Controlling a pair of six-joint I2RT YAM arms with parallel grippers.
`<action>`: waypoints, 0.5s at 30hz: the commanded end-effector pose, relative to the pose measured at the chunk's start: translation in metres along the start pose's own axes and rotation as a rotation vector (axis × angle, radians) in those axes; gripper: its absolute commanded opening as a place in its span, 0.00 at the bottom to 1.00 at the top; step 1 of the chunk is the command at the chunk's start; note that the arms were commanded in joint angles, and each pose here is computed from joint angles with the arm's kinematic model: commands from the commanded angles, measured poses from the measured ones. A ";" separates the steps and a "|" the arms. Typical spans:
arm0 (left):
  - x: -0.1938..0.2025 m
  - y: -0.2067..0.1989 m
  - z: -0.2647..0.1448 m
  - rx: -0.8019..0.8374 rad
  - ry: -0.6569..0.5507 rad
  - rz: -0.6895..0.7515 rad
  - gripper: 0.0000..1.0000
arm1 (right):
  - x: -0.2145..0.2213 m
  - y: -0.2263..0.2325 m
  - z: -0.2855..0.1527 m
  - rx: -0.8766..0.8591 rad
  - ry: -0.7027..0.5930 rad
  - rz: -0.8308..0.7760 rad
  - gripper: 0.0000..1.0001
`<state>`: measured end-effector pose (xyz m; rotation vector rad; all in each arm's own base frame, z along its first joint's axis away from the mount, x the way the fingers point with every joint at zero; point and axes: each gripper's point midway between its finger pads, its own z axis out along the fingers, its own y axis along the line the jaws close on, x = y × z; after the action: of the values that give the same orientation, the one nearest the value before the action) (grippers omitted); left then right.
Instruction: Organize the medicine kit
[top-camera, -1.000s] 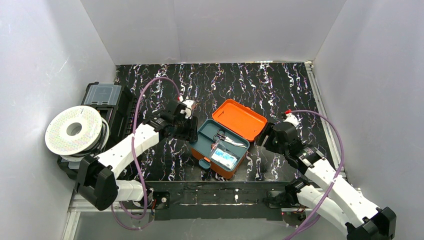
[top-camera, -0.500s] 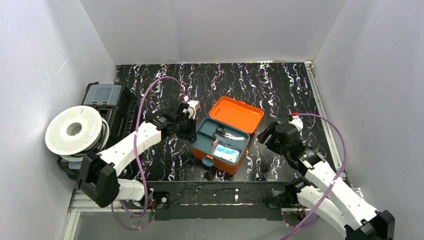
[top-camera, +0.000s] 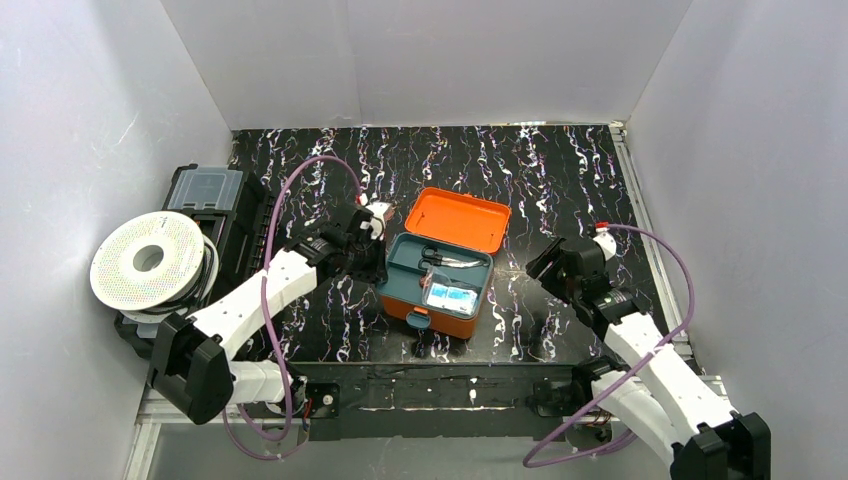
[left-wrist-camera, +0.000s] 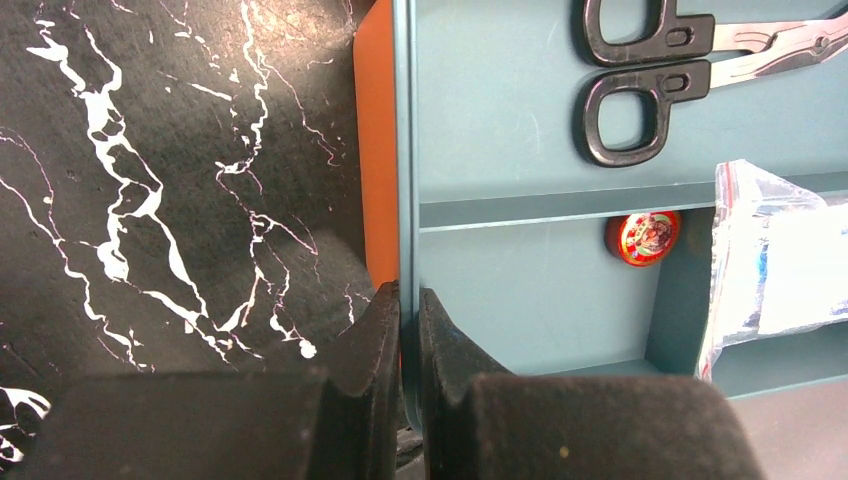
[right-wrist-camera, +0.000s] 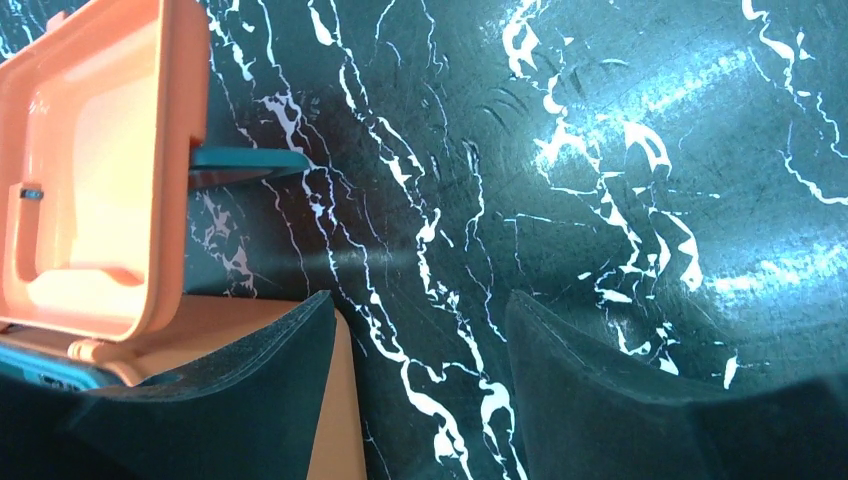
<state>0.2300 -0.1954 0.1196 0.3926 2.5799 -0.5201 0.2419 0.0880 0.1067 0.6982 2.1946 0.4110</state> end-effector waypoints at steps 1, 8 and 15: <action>0.011 -0.004 -0.015 0.028 0.013 -0.017 0.00 | -0.024 0.031 0.005 -0.118 -0.037 0.005 0.69; 0.025 -0.003 -0.022 0.027 0.058 -0.022 0.00 | -0.028 0.047 0.022 -0.228 -0.003 0.002 0.59; 0.035 -0.001 -0.026 0.017 0.079 -0.041 0.00 | -0.024 0.052 0.041 -0.276 0.043 0.024 0.20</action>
<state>0.2101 -0.1811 0.1202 0.4005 2.6202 -0.4933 0.2871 0.1042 0.1054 0.6339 2.1848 0.6133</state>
